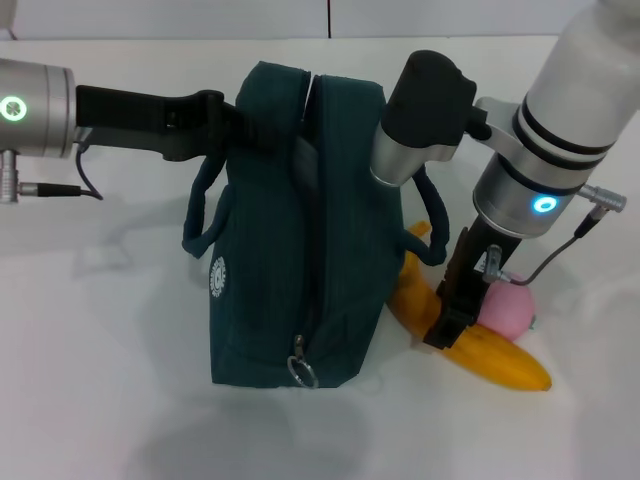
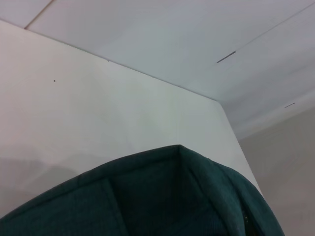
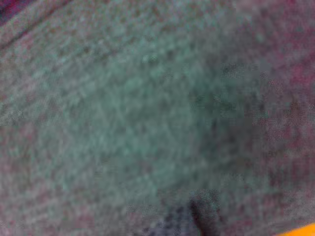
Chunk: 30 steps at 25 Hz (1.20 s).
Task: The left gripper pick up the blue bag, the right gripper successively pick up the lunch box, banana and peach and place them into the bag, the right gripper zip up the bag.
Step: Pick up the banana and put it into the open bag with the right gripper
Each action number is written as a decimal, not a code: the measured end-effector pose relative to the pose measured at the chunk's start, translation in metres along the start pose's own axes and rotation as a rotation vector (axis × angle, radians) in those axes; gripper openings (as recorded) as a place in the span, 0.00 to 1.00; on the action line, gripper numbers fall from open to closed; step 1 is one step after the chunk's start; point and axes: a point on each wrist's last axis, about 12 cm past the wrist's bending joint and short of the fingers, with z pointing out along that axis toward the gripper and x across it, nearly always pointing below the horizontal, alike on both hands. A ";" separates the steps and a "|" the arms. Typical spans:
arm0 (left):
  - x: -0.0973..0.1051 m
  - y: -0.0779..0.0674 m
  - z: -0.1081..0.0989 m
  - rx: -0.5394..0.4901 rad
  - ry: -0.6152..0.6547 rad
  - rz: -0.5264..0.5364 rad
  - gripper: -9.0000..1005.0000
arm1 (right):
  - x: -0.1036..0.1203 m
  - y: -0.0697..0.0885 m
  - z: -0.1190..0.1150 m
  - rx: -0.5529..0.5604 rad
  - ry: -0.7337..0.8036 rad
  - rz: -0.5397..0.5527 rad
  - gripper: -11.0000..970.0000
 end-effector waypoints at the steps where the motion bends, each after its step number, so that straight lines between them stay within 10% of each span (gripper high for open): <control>1: 0.000 0.000 0.000 0.001 0.001 -0.001 0.05 | 0.000 0.000 0.000 -0.001 0.000 -0.001 0.63; 30: 0.000 0.002 -0.002 -0.002 -0.008 -0.002 0.05 | 0.007 0.001 -0.016 -0.030 0.038 0.010 0.47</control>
